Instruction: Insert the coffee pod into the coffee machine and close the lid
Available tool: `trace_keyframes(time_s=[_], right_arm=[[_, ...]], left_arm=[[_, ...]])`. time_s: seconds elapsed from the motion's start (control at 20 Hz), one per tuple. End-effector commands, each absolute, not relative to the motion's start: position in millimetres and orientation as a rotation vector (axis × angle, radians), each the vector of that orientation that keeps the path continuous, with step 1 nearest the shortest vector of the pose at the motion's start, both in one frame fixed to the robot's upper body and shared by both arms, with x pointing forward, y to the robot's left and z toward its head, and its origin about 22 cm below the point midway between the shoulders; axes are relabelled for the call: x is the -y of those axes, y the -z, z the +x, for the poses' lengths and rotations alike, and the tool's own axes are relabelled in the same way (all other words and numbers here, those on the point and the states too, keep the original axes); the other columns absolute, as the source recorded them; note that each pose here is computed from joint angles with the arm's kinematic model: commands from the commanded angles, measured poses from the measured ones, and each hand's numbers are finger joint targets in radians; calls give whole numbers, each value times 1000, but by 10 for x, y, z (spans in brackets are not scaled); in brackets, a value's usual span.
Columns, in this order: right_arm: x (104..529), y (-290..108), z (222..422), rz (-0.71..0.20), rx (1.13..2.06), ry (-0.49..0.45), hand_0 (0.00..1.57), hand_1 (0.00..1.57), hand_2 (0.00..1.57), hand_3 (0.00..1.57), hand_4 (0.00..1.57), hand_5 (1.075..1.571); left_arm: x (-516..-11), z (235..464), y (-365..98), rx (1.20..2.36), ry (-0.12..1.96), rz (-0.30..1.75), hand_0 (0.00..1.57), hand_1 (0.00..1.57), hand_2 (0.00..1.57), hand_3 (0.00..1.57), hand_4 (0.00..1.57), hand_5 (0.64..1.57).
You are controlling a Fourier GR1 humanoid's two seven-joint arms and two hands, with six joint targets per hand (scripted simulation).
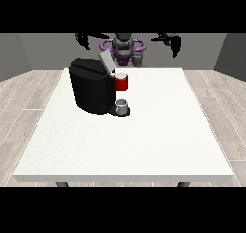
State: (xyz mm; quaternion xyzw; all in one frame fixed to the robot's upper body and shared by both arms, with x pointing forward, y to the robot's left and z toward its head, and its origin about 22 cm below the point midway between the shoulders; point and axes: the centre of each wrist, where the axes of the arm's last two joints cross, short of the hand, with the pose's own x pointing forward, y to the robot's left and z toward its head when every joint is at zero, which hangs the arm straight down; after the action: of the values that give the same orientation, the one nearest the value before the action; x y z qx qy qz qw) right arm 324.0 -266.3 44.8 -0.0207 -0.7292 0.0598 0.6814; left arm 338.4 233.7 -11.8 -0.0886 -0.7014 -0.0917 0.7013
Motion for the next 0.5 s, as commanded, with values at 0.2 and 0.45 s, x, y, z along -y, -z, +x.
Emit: trace_keyframes(time_s=[0.2,0.45], right_arm=[[2494,-424,3415,24,1636,-158,0,0,0,0,0,1571],[2538,-339,3485,17,1628,-147,0,0,0,0,0,1571]], left_arm=[[-2308,3221,-1,1616,121,-155,0,0,0,0,0,1571],[-2493,3072,-167,1610,149,-117,0,0,0,0,0,1571]])
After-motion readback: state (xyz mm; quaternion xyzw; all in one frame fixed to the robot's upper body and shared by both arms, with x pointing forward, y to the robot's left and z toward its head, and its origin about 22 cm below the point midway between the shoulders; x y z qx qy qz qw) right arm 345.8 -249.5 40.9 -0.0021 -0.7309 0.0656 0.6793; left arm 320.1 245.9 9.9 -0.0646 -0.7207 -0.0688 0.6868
